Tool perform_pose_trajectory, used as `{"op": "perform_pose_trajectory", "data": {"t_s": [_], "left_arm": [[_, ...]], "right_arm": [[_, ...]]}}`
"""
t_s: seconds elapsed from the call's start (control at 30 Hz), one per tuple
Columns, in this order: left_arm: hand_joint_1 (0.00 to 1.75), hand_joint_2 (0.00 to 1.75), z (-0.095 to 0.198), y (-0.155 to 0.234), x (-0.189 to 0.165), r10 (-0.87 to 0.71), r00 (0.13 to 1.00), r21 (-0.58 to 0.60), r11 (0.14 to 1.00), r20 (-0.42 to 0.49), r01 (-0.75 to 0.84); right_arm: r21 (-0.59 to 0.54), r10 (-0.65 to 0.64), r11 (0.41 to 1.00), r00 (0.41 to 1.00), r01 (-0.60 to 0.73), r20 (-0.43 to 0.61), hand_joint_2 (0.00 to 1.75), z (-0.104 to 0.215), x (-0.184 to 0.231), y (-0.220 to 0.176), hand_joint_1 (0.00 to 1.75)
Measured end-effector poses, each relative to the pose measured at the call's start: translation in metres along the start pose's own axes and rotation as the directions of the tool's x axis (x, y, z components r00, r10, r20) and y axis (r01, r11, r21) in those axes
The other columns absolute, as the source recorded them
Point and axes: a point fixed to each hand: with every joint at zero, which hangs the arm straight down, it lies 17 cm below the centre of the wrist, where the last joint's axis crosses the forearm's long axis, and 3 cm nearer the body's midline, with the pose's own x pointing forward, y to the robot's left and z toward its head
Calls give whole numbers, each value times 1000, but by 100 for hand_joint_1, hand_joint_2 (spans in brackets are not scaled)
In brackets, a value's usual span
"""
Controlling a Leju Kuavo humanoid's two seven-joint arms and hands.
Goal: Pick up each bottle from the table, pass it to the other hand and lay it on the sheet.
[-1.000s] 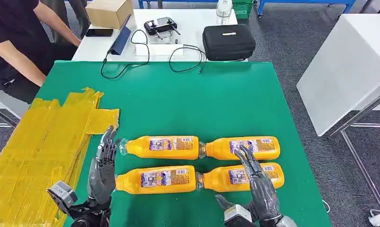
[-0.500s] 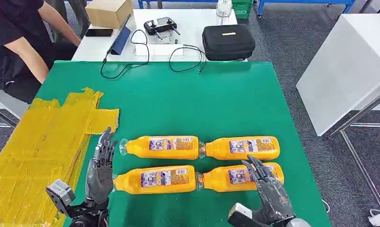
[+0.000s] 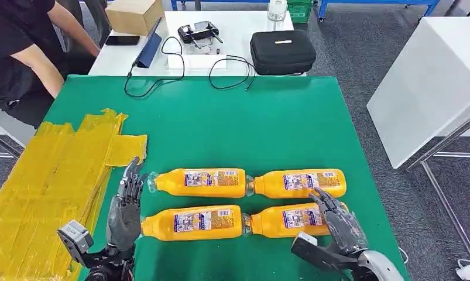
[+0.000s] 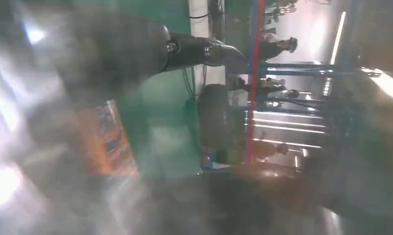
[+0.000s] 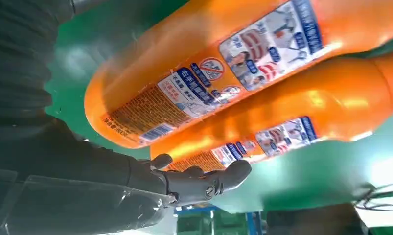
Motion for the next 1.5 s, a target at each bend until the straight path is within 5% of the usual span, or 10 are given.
{"op": "perform_pose_trajectory", "data": {"t_s": [0.2, 0.23, 0.27, 0.3, 0.5, 0.7, 1.5], "left_arm": [[0, 0, 0, 1, 0, 1, 1000, 3, 1000, 0, -1], [0, 0, 0, 2, 0, 0, 1000, 4, 1000, 0, 0], [0, 0, 0, 2, 0, 0, 1000, 5, 1000, 1, 0], [0, 0, -1, 2, 1, 1, 1000, 4, 1000, 2, -1], [0, 0, -10, 4, 2, 8, 1000, 8, 1000, 15, -8], [0, 0, -15, 9, 2, 14, 1000, 29, 999, 18, -15], [0, 0, -14, 12, 0, 20, 1000, 44, 999, 13, -20]], "right_arm": [[29, 1, 1000, 1000, -1, -12, 175, -1, -5, 7, 0], [47, 2, 999, 1000, -2, -14, 175, 0, -6, 11, 70], [76, 4, 997, 1000, -2, -19, 175, 0, -8, 17, 168], [107, 10, 994, 1000, -8, -22, 175, 0, -10, 22, 175], [293, 60, 954, 998, -57, 0, 175, 0, -25, 49, 175], [366, 109, 924, 994, -108, 17, 175, 1, -38, 51, 175], [380, 124, 918, 992, -116, 4, 175, 5, -45, 51, 175]]}}
